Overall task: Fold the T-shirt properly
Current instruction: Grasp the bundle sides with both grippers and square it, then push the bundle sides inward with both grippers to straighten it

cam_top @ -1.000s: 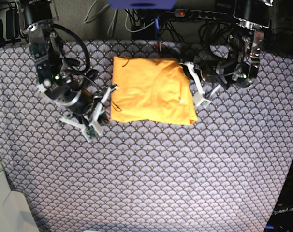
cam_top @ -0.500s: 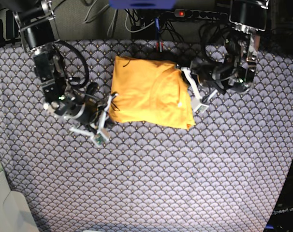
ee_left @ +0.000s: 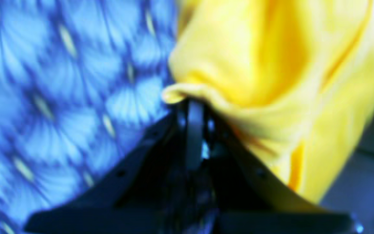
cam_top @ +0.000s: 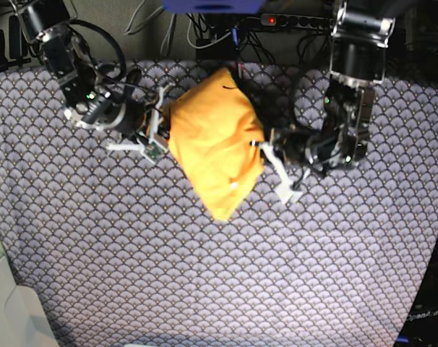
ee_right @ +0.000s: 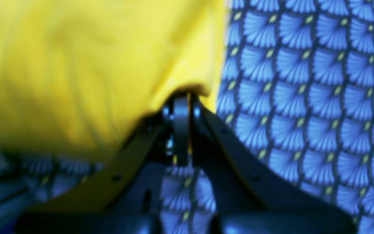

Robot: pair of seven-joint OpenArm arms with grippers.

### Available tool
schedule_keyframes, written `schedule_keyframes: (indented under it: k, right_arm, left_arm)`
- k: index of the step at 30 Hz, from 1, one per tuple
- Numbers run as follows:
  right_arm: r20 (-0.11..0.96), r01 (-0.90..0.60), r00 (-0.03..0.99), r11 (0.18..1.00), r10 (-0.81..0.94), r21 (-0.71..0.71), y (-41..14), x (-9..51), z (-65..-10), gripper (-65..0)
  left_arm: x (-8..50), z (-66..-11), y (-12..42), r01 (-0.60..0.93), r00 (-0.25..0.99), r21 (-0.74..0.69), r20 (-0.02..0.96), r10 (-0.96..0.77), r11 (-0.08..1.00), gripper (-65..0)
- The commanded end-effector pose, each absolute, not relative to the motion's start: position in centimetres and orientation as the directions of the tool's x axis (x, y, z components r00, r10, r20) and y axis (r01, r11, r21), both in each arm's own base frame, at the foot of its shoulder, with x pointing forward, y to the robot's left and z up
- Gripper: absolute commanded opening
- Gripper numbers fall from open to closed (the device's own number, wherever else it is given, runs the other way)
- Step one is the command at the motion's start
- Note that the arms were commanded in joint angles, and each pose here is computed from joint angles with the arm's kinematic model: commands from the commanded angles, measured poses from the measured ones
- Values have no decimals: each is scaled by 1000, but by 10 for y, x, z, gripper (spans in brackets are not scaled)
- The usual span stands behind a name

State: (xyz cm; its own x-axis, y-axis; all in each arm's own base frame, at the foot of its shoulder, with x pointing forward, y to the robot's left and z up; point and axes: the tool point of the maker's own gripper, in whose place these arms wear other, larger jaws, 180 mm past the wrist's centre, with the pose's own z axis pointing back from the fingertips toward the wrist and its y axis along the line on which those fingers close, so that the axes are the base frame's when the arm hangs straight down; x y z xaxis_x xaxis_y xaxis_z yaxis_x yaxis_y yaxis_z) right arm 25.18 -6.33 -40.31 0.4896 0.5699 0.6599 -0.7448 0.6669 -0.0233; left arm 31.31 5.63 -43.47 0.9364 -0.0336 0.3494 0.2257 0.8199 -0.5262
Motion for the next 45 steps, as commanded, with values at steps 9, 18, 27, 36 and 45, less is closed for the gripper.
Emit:
schedule_keyframes:
  k: [9,18,27,36,45]
  right_arm:
    - [649,-748,498,664,575,-14,-79,227,-403,-650]
    - [688,-645,511,759,516,-90,-123,263,-381,-650]
    - [733,-639,488,766,474,-70,-104,276,-373,-650]
    - [724,-688,508,726,467,15,-67,248,-389,-650]
    - [705,-693,548,717,450,80,-56,210,-396,-650]
  left_arm:
    - [393,-378,85,147,856,-548,487,172,823,-650]
    - [321,-399,158,57,889,-438,430,154,897,-650]
    - [296,-418,118,35,897,-521,392,203,853,-650]
    - [336,-421,83,-35,873,-557,387,297,830,-650]
    - [371,-414,53,7,850,-587,430,304,809,-650]
